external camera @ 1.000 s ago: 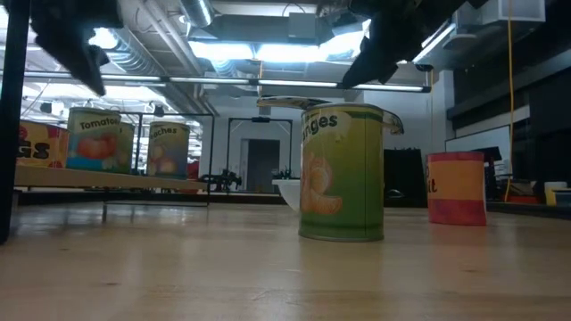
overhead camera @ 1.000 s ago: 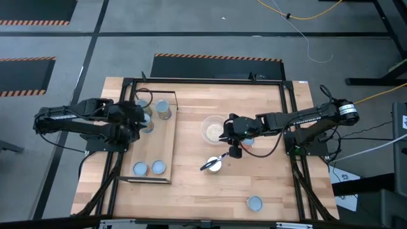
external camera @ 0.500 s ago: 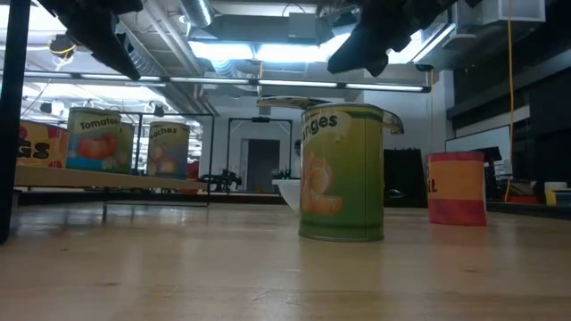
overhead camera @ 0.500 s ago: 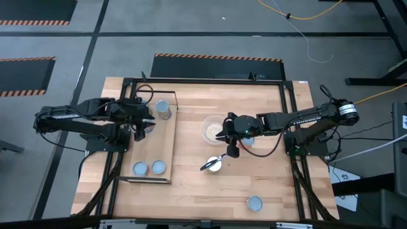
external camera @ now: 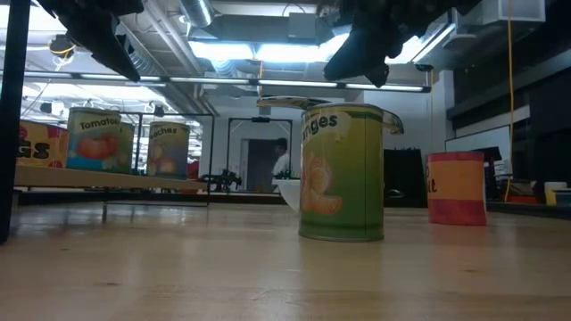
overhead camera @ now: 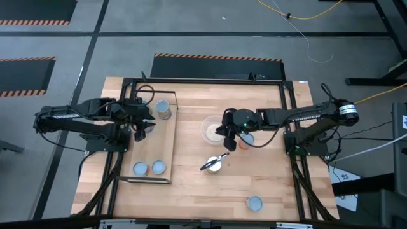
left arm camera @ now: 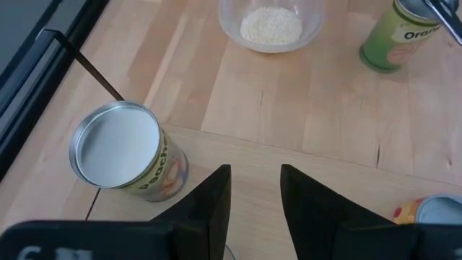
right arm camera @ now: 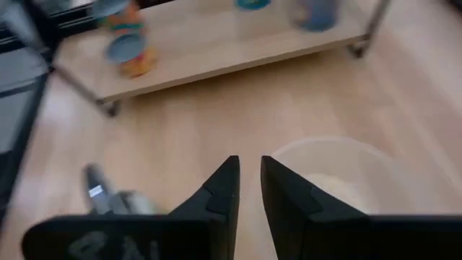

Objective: Pick and place cans onto a shelf
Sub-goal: Remove the black peeler from the top of the canned oranges

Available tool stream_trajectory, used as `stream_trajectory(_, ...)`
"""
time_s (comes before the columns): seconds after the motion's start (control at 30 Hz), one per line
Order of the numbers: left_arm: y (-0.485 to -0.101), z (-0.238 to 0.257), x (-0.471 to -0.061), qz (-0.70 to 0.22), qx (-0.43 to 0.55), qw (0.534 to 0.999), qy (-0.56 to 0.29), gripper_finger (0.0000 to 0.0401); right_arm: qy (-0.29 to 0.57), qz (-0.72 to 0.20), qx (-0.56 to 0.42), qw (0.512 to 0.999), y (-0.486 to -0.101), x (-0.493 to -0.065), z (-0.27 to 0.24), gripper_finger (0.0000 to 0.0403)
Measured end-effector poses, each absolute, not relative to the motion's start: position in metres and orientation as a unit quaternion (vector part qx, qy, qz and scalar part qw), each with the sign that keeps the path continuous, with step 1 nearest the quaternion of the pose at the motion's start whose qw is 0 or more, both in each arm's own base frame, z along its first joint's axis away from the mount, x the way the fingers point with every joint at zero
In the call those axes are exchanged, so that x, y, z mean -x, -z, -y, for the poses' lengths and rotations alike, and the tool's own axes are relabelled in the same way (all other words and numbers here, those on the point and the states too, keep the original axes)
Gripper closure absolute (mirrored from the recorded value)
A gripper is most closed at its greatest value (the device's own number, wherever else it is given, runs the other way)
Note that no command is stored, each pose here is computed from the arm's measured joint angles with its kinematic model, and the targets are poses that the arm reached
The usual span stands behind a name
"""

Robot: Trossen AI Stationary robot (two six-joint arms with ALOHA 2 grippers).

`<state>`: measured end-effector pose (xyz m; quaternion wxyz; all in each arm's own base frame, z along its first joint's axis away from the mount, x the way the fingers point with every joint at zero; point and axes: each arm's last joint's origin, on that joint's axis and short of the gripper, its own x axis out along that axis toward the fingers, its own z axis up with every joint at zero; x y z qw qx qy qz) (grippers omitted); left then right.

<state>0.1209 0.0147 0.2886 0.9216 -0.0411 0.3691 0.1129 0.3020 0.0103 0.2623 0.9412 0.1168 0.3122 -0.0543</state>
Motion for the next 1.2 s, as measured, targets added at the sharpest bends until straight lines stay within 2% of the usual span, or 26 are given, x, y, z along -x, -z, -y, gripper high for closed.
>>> stream_trajectory(0.17, -0.289, -0.015, -0.121, -0.369, 0.041, 0.922, -0.113, 0.0287, 0.086, -0.303, -0.115, 0.942, -0.263, -0.302, -0.005, 0.034)
stream_trajectory(0.37, -0.289, -0.015, -0.121, -0.369, 0.041, 0.921, -0.113, 0.0287, 0.034, -0.292, -0.116, 0.949, -0.266, -0.305, -0.007, 0.0337)
stream_trajectory(0.47, -0.289, -0.015, -0.121, -0.37, 0.041, 0.921, -0.113, 0.0287, 0.019, -0.291, -0.125, 0.948, -0.266, -0.305, -0.007, 0.0314)
stream_trajectory(0.63, -0.288, -0.015, -0.121, -0.37, 0.041, 0.921, -0.113, 0.0287, 0.034, -0.288, -0.125, 0.949, -0.267, -0.305, -0.005, 0.0251)
stream_trajectory(0.73, -0.288, -0.015, -0.12, -0.373, 0.041, 0.92, -0.113, 0.0287, 0.028, -0.288, -0.12, 0.95, -0.267, -0.305, -0.005, 0.0232)
stream_trajectory(0.97, -0.288, -0.015, -0.12, -0.373, 0.041, 0.92, -0.113, 0.0287, -0.106, -0.3, -0.108, 0.942, -0.267, -0.304, -0.019, 0.023)
stream_trajectory(1.2, -0.288, -0.015, -0.12, -0.373, 0.041, 0.92, -0.113, 0.0287, -0.133, -0.325, -0.083, 0.933, -0.251, -0.311, -0.034, 0.0231)
